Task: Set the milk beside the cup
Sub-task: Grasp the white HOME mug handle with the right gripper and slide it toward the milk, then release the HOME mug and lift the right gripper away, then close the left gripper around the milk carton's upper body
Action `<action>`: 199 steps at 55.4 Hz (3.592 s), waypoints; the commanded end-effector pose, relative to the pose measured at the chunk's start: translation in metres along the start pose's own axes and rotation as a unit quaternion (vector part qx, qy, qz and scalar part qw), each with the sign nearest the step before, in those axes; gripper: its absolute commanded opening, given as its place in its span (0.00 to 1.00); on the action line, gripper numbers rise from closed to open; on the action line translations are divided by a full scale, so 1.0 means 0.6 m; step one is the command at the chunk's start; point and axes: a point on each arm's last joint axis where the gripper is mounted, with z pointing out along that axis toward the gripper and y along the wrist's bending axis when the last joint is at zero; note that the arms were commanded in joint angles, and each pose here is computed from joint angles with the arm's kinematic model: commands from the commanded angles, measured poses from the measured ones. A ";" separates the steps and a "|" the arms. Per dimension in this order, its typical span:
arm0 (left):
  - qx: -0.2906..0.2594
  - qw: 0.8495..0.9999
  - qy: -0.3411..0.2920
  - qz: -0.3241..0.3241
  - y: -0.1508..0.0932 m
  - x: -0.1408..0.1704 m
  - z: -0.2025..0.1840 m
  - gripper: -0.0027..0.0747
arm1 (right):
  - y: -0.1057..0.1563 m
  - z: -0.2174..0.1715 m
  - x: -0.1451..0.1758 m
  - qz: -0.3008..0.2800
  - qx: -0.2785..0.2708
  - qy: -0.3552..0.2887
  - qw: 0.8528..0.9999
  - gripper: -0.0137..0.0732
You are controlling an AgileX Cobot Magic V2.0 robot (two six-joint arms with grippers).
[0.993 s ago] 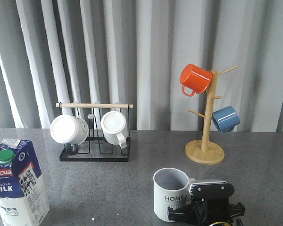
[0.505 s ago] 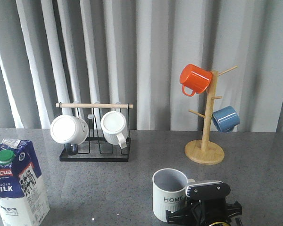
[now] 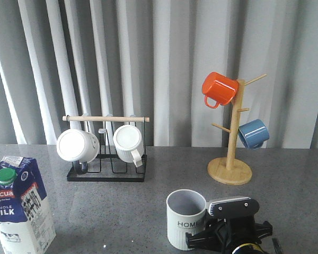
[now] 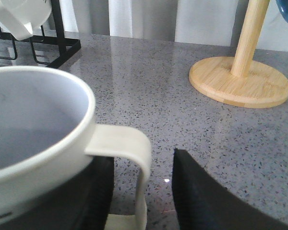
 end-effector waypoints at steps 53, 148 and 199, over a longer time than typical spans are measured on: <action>0.005 0.999 -0.044 -0.004 -0.003 -0.027 -0.002 0.74 | -0.010 -0.184 -0.035 -0.003 -0.167 -0.089 0.982 0.44; -0.006 1.000 0.007 0.015 0.005 0.027 0.138 0.91 | -0.206 -0.388 -0.263 -0.030 0.104 -0.133 0.985 0.15; -0.078 0.997 -0.026 -0.016 0.057 0.041 0.180 0.91 | -0.206 -0.388 -0.263 -0.034 0.104 -0.132 0.985 0.15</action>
